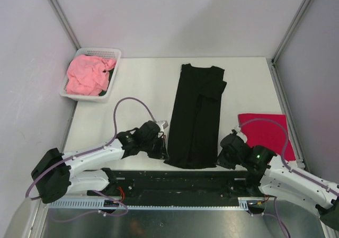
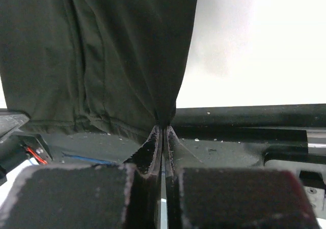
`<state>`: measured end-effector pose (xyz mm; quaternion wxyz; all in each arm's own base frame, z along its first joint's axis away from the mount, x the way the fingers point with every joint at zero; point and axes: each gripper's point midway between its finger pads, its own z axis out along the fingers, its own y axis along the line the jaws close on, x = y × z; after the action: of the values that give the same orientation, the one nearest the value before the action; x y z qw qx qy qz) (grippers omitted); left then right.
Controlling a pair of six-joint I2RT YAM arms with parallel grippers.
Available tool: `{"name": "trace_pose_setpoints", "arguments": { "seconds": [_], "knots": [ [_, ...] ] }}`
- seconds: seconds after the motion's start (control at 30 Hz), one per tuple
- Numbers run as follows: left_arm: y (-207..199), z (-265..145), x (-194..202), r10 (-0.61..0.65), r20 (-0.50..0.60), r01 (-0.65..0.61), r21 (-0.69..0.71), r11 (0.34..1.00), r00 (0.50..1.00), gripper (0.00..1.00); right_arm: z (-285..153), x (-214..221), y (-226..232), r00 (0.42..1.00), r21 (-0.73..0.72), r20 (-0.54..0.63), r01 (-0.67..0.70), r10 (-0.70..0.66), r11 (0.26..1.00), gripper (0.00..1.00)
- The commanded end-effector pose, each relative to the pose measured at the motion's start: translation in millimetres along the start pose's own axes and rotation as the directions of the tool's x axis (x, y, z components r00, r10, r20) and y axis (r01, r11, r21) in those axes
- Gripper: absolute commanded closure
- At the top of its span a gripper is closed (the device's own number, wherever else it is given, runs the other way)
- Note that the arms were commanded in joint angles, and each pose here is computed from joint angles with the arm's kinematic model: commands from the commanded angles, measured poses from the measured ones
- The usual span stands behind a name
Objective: Fold and stack the t-shirts
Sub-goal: Grab the bottom of the folded rectangular tshirt with both arms, then fold the folded rectangular tshirt in 1/3 of the way
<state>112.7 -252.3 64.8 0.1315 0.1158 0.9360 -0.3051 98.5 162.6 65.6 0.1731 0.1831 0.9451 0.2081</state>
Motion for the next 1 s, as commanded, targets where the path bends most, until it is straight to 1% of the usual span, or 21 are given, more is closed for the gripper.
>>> {"name": "trace_pose_setpoints", "arguments": {
  "seconds": [0.0, 0.13, 0.23, 0.43, 0.6, 0.77, 0.97],
  "knots": [
    [-24.1, -11.3, -43.5, -0.014, 0.089, 0.013, 0.014, 1.000, 0.996, 1.00, -17.1, -33.3, 13.5, 0.997, 0.010, 0.072, 0.004, -0.005, 1.000, 1.00],
    [-35.4, -8.4, -95.3, -0.024, 0.160, 0.025, -0.008, 1.000, 0.987, 1.00, -12.6, -83.7, 39.7, 0.992, -0.018, 0.128, 0.022, -0.020, 1.000, 1.00],
    [-35.9, 0.4, -136.6, -0.038, 0.198, 0.046, -0.034, 0.998, 0.979, 1.00, 0.0, -127.0, 54.9, 0.987, -0.006, 0.157, 0.029, -0.028, 1.000, 1.00],
    [-20.1, 21.6, -212.2, -0.070, 0.254, 0.093, -0.080, 0.992, 0.965, 1.00, 31.8, -208.9, 79.2, 0.971, 0.017, 0.235, 0.040, -0.043, 0.999, 1.00],
    [-1.9, 41.8, -268.6, -0.076, 0.287, 0.108, -0.097, 0.989, 0.955, 1.00, 59.0, -267.4, 82.6, 0.957, 0.028, 0.288, 0.014, -0.022, 1.000, 1.00],
    [16.0, 68.6, -306.1, -0.091, 0.284, 0.122, -0.094, 0.988, 0.954, 1.00, 81.2, -304.0, 80.7, 0.959, 0.012, 0.283, -0.016, 0.012, 1.000, 1.00],
    [21.6, 84.2, -336.5, -0.088, 0.301, 0.117, -0.079, 0.990, 0.950, 1.00, 101.6, -324.9, 73.8, 0.963, 0.014, 0.265, -0.043, 0.038, 0.999, 1.00]
  ]
}}
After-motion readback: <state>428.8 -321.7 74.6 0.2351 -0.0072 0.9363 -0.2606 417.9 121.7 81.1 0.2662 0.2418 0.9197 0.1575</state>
